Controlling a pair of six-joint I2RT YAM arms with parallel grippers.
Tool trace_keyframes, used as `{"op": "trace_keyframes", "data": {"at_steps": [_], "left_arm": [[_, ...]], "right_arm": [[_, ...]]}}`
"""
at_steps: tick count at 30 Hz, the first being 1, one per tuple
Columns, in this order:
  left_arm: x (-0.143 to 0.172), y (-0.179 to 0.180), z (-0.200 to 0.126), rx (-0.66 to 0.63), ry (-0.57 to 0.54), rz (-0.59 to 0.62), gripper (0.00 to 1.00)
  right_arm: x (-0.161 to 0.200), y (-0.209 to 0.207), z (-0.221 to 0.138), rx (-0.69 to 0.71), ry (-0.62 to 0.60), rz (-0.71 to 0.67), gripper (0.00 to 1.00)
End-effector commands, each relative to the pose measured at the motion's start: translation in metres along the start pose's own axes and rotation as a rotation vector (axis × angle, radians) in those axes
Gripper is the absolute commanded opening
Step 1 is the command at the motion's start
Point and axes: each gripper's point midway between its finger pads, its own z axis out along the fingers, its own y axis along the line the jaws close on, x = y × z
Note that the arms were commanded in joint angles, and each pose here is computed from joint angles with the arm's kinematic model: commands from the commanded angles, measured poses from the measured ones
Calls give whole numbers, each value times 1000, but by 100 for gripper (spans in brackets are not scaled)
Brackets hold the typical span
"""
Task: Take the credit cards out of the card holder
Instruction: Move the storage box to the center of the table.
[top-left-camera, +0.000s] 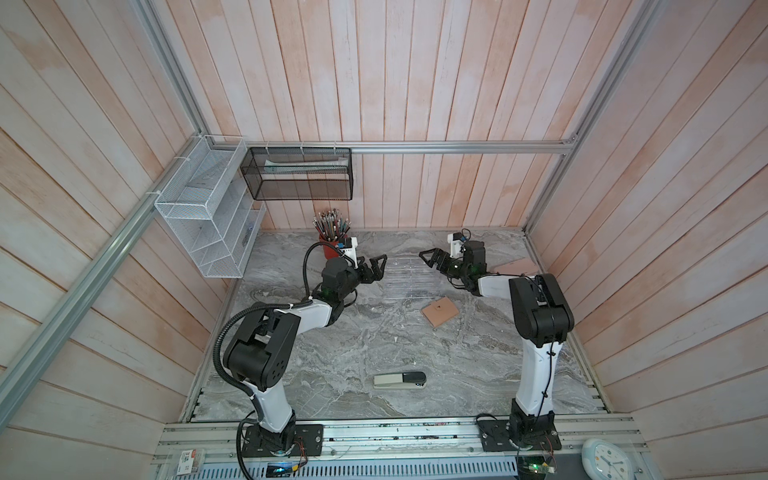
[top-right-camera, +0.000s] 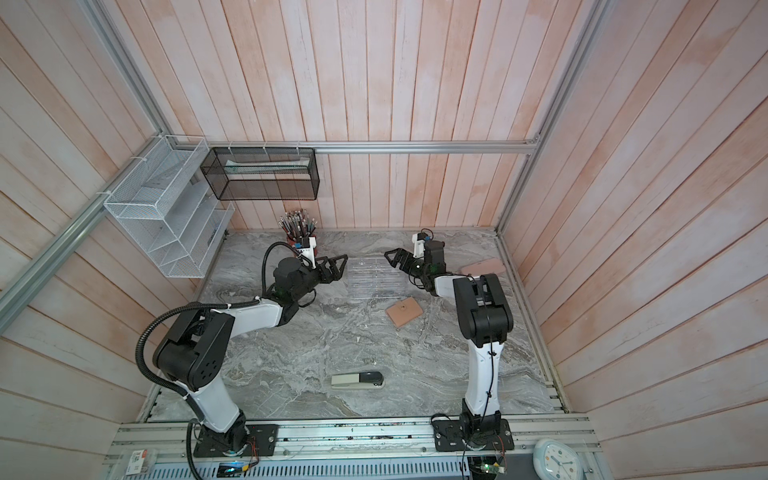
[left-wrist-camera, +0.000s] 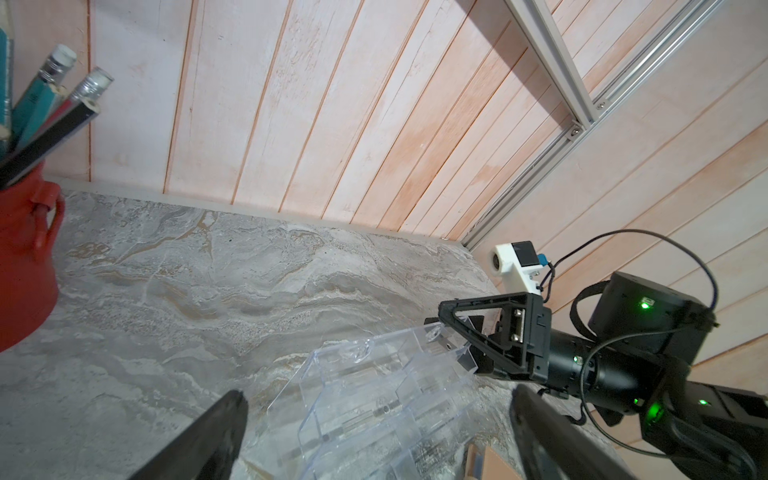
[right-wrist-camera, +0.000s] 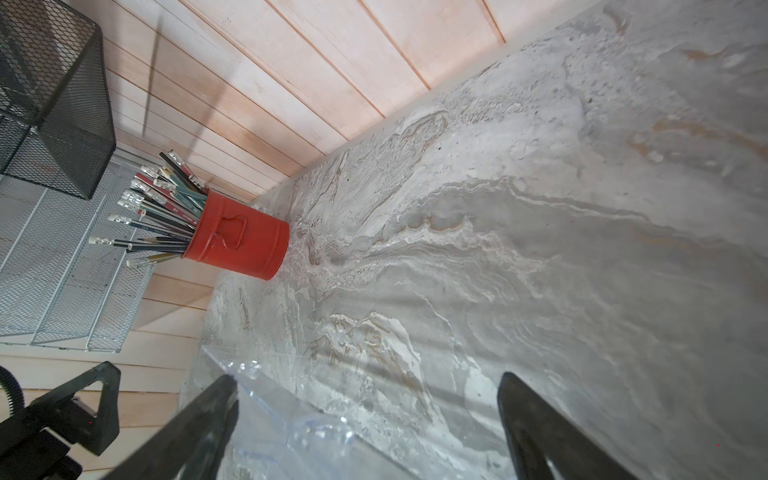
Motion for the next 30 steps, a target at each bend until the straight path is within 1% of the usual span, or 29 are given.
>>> {"op": "trace_keyframes", "data": {"at_steps": [1,7,11,16,21,24,30], "left_arm": [[-5,3,-9,-25,-12,5,100],[-3,7,-19,-39,-7,-7,100],[-8,3,-26,-36,-13,-3,100],[-16,-11,-34,-1,-8,5,100],[-21,-27,-46,22,-13,12,100],[-18,-40,-53,48,13,13,100],[3,-63,-66,102,112,-52,100]], "right_arm": [[-6,17,-1,-8,-23,7,98],[-3,24,2,-10,-27,15,98],[-8,24,-4,29,-39,-5,98],[-24,31,-29,101,-84,-64,98],[-31,33,-69,247,-112,-142,98],[-21,34,-97,316,-93,-176,98],[26,22,-140,405,10,-160,98]]}}
